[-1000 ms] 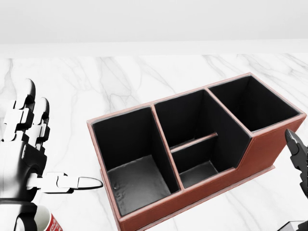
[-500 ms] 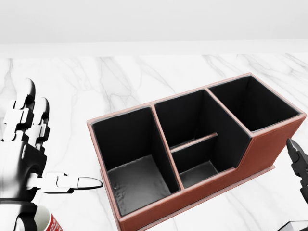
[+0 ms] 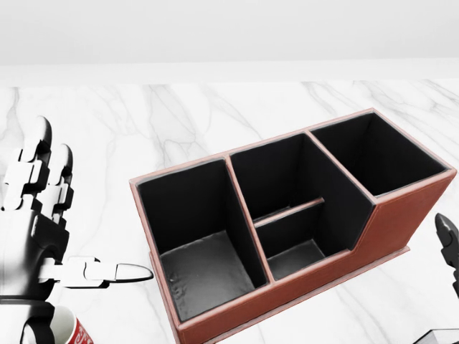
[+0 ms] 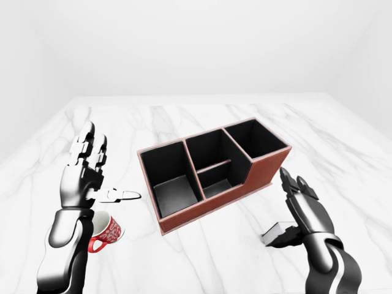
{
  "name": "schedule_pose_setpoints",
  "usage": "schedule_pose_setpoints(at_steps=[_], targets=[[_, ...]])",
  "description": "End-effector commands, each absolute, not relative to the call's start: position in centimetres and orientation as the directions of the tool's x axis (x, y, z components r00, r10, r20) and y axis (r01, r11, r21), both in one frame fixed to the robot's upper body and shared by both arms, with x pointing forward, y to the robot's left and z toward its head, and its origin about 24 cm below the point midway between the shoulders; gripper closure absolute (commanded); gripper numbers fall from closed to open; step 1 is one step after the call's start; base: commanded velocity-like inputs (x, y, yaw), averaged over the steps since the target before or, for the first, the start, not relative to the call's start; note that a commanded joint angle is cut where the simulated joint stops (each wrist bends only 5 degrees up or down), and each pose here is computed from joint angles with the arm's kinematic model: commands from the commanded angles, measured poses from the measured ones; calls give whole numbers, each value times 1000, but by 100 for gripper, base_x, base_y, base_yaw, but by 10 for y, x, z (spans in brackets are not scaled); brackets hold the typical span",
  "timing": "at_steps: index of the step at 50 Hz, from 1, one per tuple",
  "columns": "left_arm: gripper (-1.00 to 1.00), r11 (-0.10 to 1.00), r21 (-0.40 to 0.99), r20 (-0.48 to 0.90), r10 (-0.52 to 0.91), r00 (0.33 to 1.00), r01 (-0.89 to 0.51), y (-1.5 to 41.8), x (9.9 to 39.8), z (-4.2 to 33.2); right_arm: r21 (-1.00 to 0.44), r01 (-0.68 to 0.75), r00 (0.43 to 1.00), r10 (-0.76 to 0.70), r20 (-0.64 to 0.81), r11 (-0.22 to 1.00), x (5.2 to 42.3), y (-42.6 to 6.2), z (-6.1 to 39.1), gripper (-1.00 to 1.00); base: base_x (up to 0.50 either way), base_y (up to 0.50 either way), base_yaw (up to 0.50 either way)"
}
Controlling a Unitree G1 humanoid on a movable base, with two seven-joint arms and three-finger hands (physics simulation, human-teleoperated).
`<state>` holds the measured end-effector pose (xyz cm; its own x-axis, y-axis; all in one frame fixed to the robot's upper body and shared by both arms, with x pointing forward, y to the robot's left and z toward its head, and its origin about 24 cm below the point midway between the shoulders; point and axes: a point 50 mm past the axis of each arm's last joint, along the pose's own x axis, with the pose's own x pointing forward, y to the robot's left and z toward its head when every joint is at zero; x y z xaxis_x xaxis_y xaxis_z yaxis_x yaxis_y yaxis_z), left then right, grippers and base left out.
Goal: Pick up the book and place it in the back compartment of the caddy.
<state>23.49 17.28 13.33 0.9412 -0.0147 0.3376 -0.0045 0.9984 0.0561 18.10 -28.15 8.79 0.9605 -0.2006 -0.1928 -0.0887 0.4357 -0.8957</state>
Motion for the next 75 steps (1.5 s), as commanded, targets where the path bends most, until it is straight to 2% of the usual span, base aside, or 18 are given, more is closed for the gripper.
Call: schedule_pose_setpoints(at_steps=[1, 75], targets=[[-100, 998, 57, 343, -15, 939, -5, 173, 234, 135, -900, -92, 955, -218, -201, 427, 182, -286, 84, -100, 0, 0, 0], [-100, 998, 63, 326, -16, 945, -5, 173, 236, 131, -901, -90, 922, -308, -236, 424, 179, -317, 75, -100, 0, 0, 0]])
